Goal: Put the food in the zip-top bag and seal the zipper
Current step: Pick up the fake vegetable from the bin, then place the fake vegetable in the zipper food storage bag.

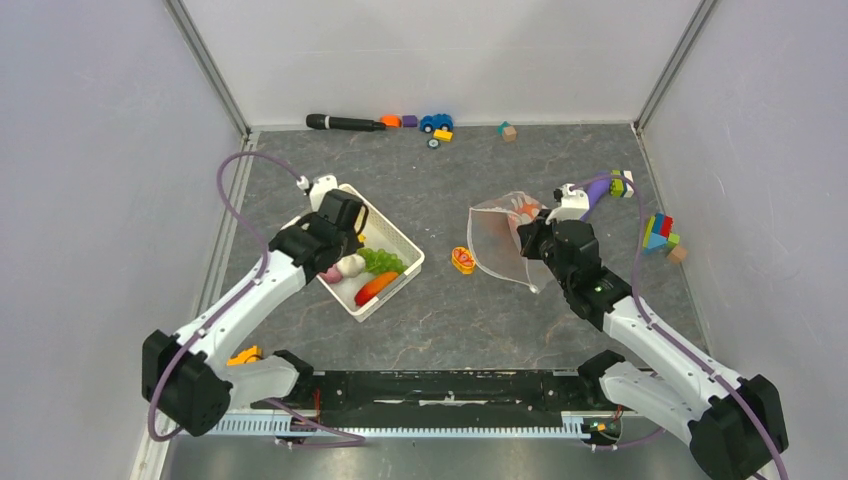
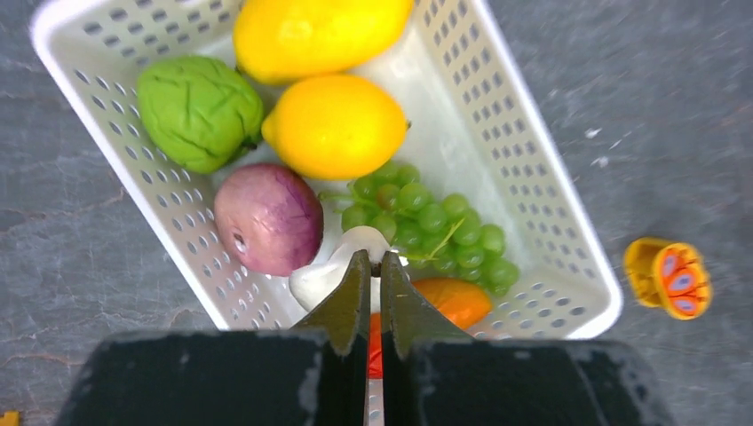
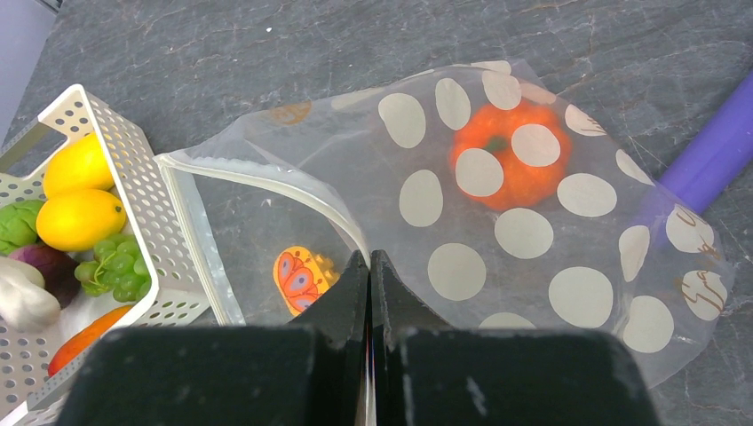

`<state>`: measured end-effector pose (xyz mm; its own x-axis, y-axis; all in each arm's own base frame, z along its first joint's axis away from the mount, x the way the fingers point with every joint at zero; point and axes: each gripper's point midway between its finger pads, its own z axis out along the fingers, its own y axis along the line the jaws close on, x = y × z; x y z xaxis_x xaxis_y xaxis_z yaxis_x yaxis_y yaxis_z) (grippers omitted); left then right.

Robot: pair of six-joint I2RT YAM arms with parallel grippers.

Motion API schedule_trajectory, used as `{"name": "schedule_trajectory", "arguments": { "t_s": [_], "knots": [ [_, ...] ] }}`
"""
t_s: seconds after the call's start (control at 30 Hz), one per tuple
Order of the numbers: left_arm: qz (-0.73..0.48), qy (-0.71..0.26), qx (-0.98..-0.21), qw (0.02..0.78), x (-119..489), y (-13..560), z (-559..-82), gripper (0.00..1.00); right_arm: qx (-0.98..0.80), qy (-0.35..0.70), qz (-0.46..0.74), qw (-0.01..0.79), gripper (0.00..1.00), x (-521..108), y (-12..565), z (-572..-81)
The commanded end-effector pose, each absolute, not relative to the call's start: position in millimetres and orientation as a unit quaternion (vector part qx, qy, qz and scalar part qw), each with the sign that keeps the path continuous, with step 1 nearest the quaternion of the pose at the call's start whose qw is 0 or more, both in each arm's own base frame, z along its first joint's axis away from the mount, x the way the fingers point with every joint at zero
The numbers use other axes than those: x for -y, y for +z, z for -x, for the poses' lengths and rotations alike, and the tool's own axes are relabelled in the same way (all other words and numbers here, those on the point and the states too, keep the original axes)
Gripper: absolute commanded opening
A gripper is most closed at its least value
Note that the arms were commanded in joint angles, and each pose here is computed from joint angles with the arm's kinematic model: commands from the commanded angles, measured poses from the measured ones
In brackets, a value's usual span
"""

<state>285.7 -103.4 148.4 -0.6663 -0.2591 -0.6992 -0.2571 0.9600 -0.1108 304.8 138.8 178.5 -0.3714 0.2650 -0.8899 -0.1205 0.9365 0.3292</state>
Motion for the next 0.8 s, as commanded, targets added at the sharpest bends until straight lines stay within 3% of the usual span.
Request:
{"name": "schedule_trajectory", "arguments": {
  "t_s": [0.0, 0.13, 0.4, 0.77],
  "knots": [
    [0.16, -0.012, -0.873, 0.461, 94.8, 207.2, -298.5, 0.02, -0.8, 0.173, -0.046, 0.573, 0.0, -136.0, 186.6, -305.1],
    [0.153, -0.06, -0.853, 0.495, 105.1, 235.6, -302.1, 0.02, -0.799, 0.176, -0.045, 0.574, 0.0, -136.4, 187.5, -304.3],
    [0.041, -0.264, -0.794, 0.546, 171.6, 292.5, -294.2, 0.02, -0.794, 0.201, -0.042, 0.573, 0.0, -144.5, 192.9, -302.9],
    [-0.116, -0.479, -0.705, 0.51, 265.5, 330.1, -269.7, 0.02, -0.792, 0.241, -0.043, 0.559, 0.0, -159.5, 196.9, -302.2]
  ]
}}
